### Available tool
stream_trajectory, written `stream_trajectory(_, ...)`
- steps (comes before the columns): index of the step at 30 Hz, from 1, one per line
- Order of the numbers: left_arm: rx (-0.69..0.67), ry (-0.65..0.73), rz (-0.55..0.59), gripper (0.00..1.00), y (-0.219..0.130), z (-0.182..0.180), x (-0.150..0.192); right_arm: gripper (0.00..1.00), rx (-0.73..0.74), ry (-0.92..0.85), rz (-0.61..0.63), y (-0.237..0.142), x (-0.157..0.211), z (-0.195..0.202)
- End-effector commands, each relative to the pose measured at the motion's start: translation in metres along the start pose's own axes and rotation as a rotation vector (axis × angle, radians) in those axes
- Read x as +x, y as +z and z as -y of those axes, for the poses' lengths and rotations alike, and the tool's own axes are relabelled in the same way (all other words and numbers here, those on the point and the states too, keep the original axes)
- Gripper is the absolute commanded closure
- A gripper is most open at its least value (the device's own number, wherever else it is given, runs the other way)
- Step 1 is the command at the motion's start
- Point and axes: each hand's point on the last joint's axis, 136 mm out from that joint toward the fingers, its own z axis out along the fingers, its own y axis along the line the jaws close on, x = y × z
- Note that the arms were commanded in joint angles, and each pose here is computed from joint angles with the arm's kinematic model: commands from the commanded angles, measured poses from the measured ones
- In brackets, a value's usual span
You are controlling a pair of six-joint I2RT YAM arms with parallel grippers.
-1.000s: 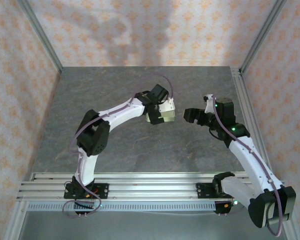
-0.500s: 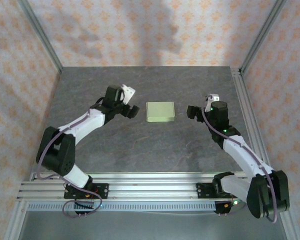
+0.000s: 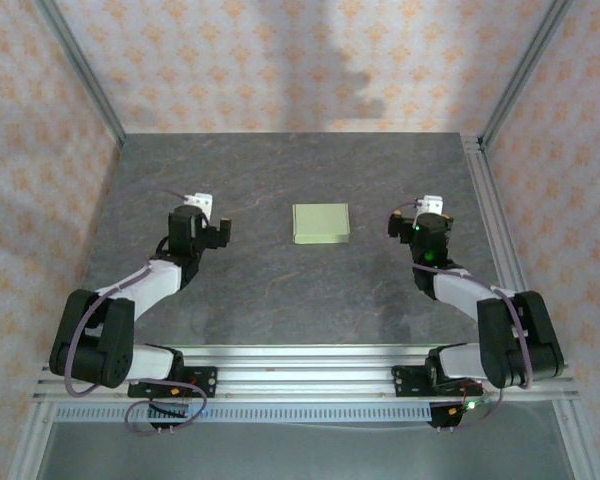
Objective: Fold the paper box
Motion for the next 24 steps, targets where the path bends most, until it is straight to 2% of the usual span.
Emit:
stream_trajectory(1, -0.054, -0.062, 0.11, 0.0, 0.002, -0.015, -0.013, 0.0, 0.034, 0.046, 0.056, 0.005, 0.007, 0.017)
stream_trajectory(7, -0.073, -0.094, 0.093, 0.0, 0.018, -0.02, 0.004, 0.0, 0.032, 0.112, 0.101, 0.017, 0.03, 0.028)
stream_trajectory(9, -0.071, -0.141, 0.08, 0.0, 0.023, -0.028, 0.007, 0.0, 0.036, 0.113, 0.057, 0.019, 0.032, 0.03)
stream_trajectory(13, -0.073, -0.147, 0.082, 0.0, 0.023, -0.029, 0.007, 0.0, 0.088, 0.144, 0.007, 0.027, 0.034, 0.04)
stream_trajectory(24, -0.072, -0.147, 0.084, 0.0, 0.023, -0.028, 0.007, 0.01, 0.087, 0.147, 0.022, 0.027, 0.032, 0.041)
